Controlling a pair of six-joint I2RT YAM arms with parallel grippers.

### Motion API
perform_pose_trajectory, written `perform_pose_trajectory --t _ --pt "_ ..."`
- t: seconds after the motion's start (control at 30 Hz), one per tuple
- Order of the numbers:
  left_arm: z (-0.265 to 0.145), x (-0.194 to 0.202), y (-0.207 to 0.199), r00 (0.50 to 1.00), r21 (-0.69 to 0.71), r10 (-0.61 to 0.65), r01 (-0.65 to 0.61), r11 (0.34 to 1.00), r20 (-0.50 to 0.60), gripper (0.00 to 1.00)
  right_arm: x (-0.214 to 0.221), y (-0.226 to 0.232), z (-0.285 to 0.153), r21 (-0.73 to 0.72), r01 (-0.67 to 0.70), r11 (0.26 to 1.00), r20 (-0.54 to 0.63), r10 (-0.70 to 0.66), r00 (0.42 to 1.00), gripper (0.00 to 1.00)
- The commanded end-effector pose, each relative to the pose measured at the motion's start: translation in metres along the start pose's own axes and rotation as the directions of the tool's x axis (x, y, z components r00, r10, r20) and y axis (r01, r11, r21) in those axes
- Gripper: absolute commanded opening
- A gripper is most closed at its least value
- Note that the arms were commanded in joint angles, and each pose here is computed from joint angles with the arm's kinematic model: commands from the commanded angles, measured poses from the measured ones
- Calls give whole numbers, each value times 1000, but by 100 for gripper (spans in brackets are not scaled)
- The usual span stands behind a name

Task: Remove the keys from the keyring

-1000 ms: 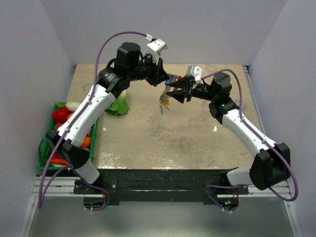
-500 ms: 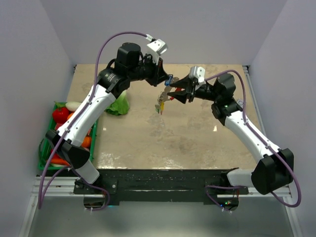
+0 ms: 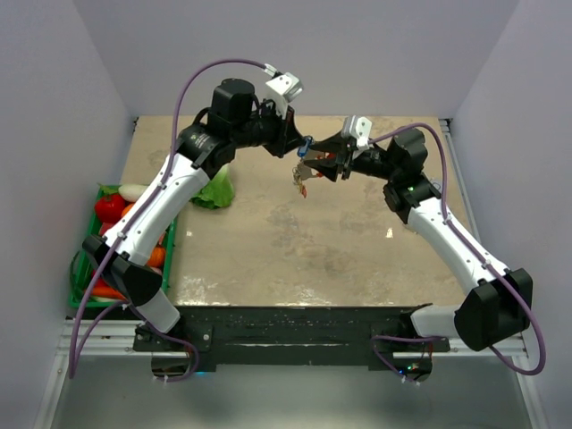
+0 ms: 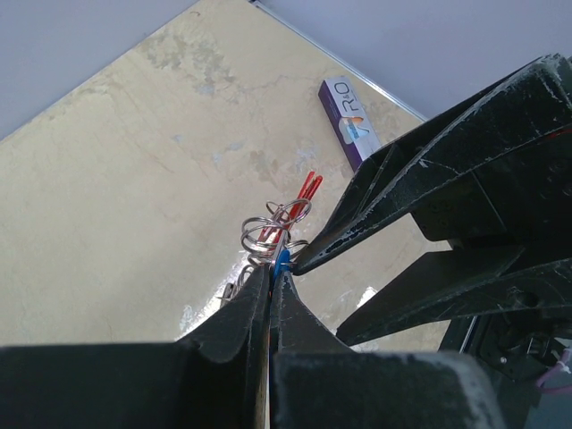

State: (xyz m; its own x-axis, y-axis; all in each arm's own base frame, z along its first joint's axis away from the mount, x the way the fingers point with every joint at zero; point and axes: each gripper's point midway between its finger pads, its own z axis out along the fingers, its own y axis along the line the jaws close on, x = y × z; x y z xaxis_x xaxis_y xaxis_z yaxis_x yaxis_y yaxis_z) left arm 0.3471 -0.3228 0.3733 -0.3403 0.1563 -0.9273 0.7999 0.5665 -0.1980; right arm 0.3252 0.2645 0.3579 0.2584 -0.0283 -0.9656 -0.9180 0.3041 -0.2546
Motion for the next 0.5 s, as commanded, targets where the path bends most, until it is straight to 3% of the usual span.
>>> perform_pose_trajectory --t 0.0,0.47 --pt "-22 -38 -18 992 31 37 -41 999 122 0 -6 -8 -2 37 51 998 2 -51 999 45" --pt "-25 -38 -20 992 38 39 -44 998 123 0 -3 -16 -6 94 61 994 -10 -61 998 45"
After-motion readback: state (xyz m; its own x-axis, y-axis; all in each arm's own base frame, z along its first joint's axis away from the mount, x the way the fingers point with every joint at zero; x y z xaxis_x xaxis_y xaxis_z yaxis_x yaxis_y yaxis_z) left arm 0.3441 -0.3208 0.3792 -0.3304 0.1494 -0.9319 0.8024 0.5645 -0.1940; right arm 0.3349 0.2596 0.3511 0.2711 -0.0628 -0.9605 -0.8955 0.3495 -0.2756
